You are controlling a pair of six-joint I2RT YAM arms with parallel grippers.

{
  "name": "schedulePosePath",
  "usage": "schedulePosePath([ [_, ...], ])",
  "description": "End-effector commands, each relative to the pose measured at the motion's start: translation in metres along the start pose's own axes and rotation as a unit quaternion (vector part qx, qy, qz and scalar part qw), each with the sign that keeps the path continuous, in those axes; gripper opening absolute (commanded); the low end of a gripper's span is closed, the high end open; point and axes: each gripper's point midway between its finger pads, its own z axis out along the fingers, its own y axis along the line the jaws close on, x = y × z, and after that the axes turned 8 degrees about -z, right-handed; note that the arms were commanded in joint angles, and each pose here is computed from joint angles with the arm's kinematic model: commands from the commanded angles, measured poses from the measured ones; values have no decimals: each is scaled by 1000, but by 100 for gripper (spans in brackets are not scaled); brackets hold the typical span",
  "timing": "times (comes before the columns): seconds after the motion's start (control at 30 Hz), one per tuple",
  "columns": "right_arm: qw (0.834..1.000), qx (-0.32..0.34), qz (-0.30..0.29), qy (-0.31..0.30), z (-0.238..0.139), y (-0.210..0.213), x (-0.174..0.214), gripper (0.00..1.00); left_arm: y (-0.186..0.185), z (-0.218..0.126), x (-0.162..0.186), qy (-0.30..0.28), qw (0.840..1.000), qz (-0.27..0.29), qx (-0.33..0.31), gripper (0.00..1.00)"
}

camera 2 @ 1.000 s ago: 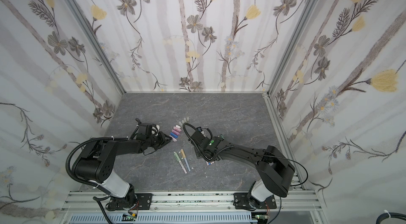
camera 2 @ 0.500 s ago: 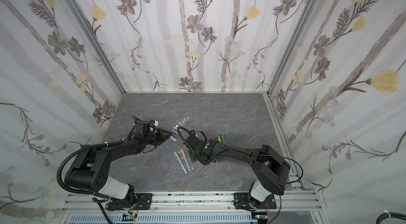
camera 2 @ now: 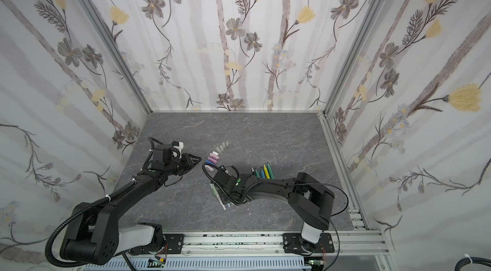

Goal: Open the pen caps
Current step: 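Grasp the beige-capped light blue pen body with the right gripper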

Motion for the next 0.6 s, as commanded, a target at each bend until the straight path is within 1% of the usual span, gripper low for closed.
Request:
schedulePosePath([
  [0.0, 1000, 2, 8, 6, 3, 3, 0, 37, 3, -5, 2, -1, 1000, 15, -4, 28],
  [0.57, 999, 11, 0, 52, 29, 4, 18, 35, 7, -5, 5, 11, 1000, 25, -8, 29],
])
